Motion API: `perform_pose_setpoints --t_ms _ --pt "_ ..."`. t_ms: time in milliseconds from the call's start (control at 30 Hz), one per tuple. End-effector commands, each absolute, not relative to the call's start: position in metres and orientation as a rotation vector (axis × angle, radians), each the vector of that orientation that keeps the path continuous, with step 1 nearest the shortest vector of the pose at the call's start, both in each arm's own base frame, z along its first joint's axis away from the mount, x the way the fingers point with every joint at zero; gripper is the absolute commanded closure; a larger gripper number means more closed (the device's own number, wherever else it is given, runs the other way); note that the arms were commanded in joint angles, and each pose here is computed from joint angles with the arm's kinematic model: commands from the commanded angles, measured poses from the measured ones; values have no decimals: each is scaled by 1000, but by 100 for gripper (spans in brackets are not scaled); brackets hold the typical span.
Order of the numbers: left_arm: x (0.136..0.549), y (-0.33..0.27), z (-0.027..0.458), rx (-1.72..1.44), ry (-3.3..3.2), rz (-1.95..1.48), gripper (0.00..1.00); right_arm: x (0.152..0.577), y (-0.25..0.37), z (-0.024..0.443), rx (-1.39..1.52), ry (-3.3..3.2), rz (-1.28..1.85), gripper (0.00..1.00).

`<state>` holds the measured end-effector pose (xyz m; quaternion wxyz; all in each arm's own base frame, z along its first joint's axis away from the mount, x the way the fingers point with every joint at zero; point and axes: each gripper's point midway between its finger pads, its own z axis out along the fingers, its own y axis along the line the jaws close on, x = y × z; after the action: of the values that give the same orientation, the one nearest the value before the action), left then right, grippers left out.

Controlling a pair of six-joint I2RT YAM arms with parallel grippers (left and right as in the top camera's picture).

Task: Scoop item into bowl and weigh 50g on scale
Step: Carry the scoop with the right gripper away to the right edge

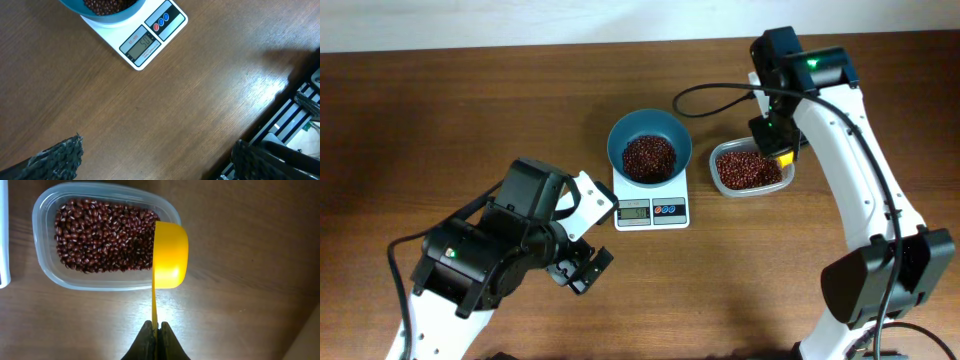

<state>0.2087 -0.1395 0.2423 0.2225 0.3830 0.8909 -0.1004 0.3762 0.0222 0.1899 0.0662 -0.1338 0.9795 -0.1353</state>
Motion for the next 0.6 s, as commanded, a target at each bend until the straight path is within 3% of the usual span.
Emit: perform_pose_setpoints --t_ms 0,233,400,567 --pt "209 -139 241 1074 2457 -267 1 380 17 206 -368 2899 -443 96" --pt "209 -139 241 1075 2457 -267 1 393 16 226 -238 2833 -375 96" --pt "209 -139 241 1075 2457 -267 1 400 -7 296 -88 2671 -276 96" --pt "209 -139 241 1074 2457 -267 1 375 -44 345 101 2552 -276 96"
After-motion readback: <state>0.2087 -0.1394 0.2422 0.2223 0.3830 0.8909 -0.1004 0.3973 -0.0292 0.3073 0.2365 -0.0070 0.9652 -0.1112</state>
